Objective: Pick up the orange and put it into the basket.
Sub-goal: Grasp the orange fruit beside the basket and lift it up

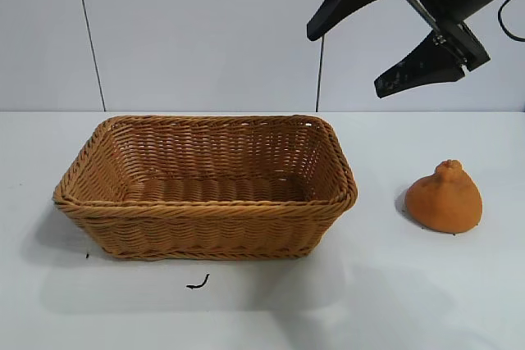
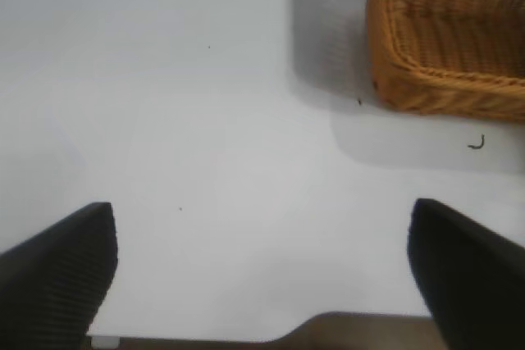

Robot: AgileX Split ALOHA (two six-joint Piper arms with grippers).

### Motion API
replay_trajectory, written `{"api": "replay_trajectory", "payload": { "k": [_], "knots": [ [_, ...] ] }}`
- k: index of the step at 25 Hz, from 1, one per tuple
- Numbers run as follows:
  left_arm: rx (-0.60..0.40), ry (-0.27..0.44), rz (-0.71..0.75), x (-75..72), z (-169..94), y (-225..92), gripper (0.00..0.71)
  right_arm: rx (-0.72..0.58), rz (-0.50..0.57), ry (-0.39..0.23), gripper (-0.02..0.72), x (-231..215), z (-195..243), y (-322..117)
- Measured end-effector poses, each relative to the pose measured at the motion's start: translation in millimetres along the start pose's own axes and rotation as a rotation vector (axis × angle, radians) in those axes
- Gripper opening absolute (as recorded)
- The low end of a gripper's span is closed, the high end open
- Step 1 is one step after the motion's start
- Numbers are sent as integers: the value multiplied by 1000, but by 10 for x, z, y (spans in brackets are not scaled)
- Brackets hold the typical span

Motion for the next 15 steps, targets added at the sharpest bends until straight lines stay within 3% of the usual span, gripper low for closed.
{"api": "replay_trajectory", "payload": {
  "k": [4,7,13,15],
  "knots": [
    [-46,-4,1,0,-63,-9,692,-3,-59,-23,696,20,-59,70],
    [-46,-4,1,1,-63,-8,692,-4,-126,-97,696,-14,-196,196],
    [-46,-4,1,1,-63,-8,692,-30,-149,-431,696,-412,-642,471],
    [-46,-3,2,2,-63,-8,692,-36,-143,-494,696,-519,-742,513]
  ]
}}
Point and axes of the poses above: a point on each arm's last joint axis where the gripper is mounted, z pointing out along that axis toward the gripper, x along the wrist's bending axis when the last joint is at zero, y = z × x, the point moved 6 cm from there along z, pointing out along that axis toward the gripper, and after that the axes turned 1 degree about z, right-handed, at the moved point
